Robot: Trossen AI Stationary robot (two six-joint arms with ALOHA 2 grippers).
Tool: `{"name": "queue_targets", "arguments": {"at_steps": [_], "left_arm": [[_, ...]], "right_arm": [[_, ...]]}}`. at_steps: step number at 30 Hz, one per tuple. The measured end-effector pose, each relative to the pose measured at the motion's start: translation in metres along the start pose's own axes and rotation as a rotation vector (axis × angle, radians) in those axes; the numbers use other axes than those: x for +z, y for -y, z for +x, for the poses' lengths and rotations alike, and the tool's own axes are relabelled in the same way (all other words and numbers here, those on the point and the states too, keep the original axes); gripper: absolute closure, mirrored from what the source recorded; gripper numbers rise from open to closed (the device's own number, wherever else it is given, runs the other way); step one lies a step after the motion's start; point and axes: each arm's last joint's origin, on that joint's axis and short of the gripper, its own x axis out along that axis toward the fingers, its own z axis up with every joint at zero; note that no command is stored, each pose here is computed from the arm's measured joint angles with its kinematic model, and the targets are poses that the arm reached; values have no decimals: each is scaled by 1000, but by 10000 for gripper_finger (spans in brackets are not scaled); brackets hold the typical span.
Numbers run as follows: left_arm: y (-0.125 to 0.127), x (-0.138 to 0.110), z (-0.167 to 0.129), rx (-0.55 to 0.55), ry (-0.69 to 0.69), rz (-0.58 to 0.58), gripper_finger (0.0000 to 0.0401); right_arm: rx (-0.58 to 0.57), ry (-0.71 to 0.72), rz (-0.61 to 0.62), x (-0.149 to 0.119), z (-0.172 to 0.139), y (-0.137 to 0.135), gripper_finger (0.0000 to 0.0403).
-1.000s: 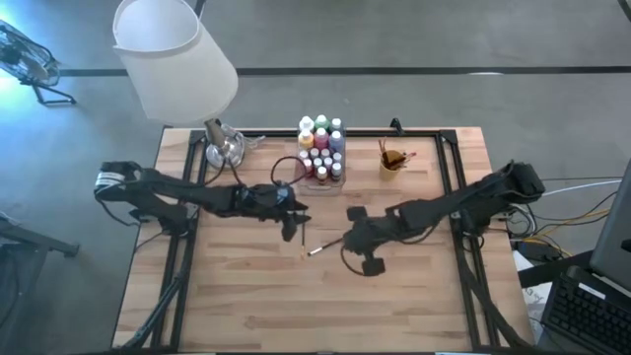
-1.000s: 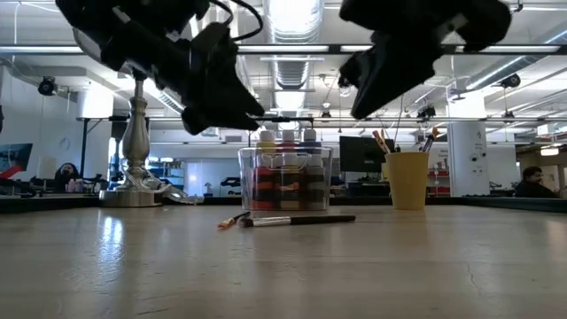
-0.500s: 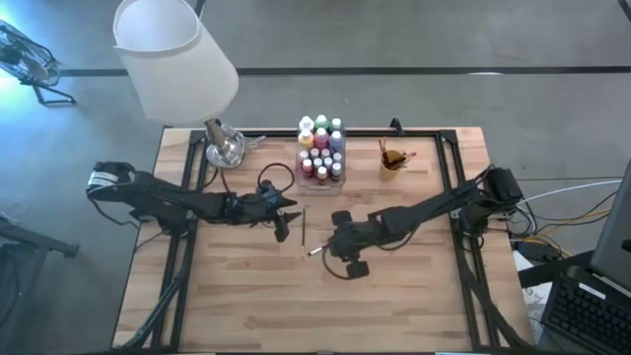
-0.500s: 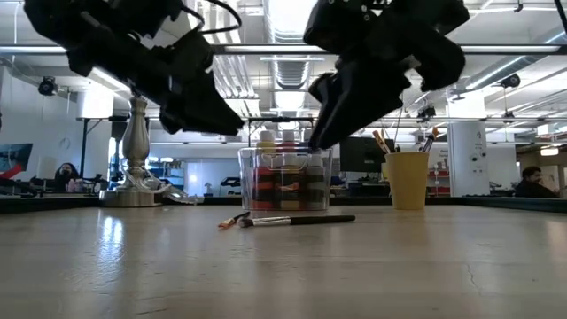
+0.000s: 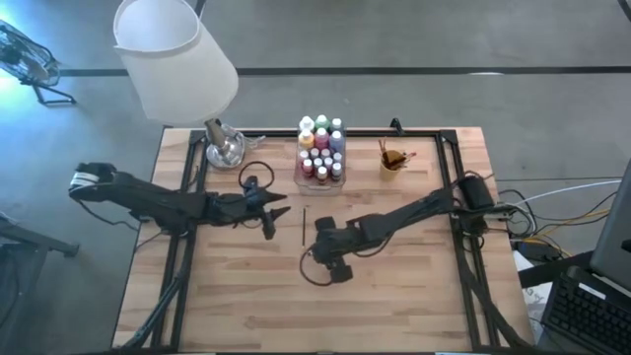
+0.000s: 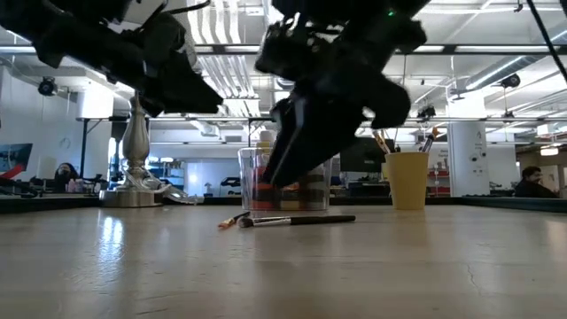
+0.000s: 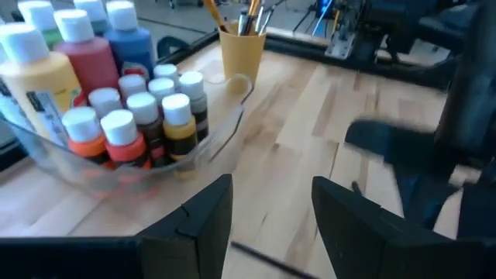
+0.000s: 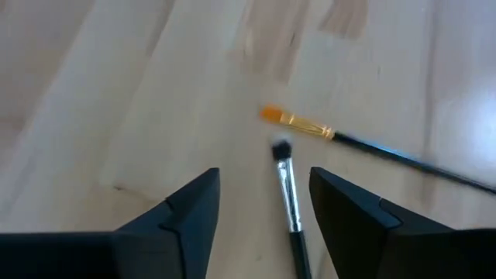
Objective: Pick & Place Paint Supplies
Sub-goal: Put the silver paint brush into the cup
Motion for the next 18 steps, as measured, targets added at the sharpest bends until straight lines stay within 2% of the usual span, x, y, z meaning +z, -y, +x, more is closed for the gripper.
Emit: {"name": "queue_targets", "arguments": {"at_steps": [9, 12, 18], "left_arm": [[-6, -13, -9, -5, -6, -12, 218], [-10, -19, -12, 0, -20, -13, 218], [-10, -16, -15, -24, 2, -32, 218]], "right_arm": [[6, -75, -20, 11, 34, 4, 195], [28, -73, -10, 15, 42, 9, 200], [77, -77, 28, 14, 52, 18, 221]]}}
